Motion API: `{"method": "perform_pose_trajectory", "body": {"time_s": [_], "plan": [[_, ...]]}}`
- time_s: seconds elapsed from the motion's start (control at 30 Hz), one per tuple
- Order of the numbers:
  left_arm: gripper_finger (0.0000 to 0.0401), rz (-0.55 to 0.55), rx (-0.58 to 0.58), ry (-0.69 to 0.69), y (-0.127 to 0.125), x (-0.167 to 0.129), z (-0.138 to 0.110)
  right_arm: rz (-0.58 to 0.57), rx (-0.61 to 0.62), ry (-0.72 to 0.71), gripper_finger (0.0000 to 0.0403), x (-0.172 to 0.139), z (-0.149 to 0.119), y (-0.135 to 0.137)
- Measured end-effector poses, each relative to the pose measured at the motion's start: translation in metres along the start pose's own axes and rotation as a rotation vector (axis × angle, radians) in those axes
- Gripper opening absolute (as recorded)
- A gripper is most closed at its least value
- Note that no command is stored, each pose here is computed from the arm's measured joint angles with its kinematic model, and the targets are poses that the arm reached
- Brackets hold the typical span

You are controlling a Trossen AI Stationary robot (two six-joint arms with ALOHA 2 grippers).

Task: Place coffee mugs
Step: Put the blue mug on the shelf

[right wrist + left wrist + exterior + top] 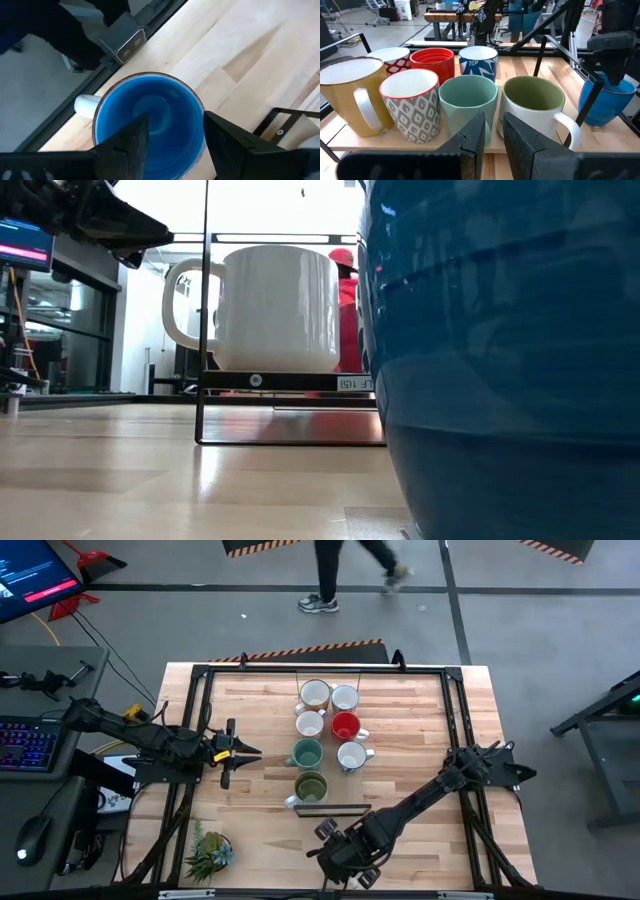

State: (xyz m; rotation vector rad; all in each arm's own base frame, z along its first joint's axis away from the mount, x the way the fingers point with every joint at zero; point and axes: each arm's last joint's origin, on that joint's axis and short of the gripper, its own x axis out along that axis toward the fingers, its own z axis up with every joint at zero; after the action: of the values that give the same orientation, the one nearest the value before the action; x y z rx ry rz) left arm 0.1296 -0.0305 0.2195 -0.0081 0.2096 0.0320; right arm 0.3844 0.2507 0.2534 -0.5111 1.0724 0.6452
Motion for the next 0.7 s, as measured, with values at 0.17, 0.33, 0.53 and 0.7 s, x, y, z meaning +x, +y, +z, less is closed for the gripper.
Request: {"method": "perform_pose_trajectory", "body": {"time_s": [0.17, 0.33, 0.53, 0.7], "plan": [[0.0058, 0.0, 0.0, 0.0, 0.0, 0.0, 0.0, -0.01, -0.016, 0.006, 0.0165, 0.002, -0.002, -0.009], [0.0058, 0.001, 0.0, 0.001, 0.0, 0.0, 0.0, -0.002, -0.051, 0.036, 0.0165, 0.018, -0.005, -0.014], [0.0058, 0.001, 0.001, 0.003, 0.0, 0.0, 0.0, 0.024, -0.062, 0.059, 0.0165, 0.032, -0.007, -0.014], [0.0058, 0.001, 0.001, 0.003, 0.0, 0.0, 0.0, 0.017, -0.062, 0.035, 0.0165, 0.032, -0.004, -0.015]]}}
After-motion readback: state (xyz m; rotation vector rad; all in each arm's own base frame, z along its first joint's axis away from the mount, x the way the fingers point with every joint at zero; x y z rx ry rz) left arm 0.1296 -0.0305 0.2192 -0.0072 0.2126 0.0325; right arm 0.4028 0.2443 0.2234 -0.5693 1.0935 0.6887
